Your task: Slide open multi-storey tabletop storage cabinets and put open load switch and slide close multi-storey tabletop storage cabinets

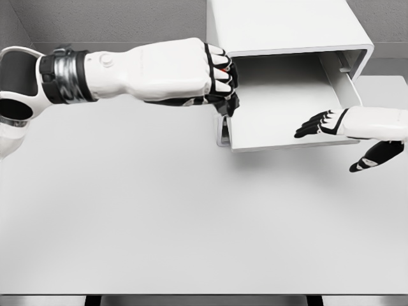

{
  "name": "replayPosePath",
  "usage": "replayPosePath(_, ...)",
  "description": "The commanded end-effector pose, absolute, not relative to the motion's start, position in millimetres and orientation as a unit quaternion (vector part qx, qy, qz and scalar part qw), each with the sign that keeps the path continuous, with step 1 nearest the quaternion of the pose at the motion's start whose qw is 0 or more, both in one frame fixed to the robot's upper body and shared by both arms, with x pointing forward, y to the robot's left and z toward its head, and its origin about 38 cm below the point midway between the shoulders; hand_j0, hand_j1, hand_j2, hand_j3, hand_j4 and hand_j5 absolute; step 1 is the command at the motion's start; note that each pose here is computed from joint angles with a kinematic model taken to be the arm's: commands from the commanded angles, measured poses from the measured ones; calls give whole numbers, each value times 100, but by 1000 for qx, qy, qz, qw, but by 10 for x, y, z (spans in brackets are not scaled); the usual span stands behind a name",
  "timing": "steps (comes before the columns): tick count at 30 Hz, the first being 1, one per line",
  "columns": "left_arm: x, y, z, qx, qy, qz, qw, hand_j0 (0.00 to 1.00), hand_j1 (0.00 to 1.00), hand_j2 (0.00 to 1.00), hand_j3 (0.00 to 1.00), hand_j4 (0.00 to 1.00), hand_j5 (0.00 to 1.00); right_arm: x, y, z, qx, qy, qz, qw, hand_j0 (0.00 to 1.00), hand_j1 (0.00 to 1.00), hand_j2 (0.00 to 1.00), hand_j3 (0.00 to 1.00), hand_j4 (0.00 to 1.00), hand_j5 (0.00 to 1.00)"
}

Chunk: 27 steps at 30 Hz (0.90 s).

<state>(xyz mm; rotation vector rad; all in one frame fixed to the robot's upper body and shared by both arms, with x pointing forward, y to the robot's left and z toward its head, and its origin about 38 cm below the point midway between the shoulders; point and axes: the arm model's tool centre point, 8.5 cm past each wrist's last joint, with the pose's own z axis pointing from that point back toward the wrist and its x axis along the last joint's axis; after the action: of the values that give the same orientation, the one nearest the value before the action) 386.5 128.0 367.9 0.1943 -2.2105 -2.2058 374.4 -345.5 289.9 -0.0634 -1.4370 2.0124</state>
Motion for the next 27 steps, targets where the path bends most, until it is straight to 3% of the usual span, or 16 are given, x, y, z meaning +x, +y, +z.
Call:
replayPosePath(1, 3839, 1145, 3612, 46, -704, -709, 2, 45, 45, 45, 45, 45, 45, 3733, -3515, 2924, -33, -543, 771, 332, 100, 100, 100, 100, 100, 100)
replayPosePath(11, 3924, 745, 3442, 30, -682, -730, -6, 45, 45, 45, 45, 45, 45, 3692, -3828, 3390, -118, -530, 776, 321, 100, 100, 100, 100, 100, 100)
replayPosePath(27, 4305, 350, 3164, 42, -664, -746, 35, 46, 46, 46, 46, 46, 46, 3707, -3868, 3429, -138, -525, 778, 316, 100, 100, 100, 100, 100, 100)
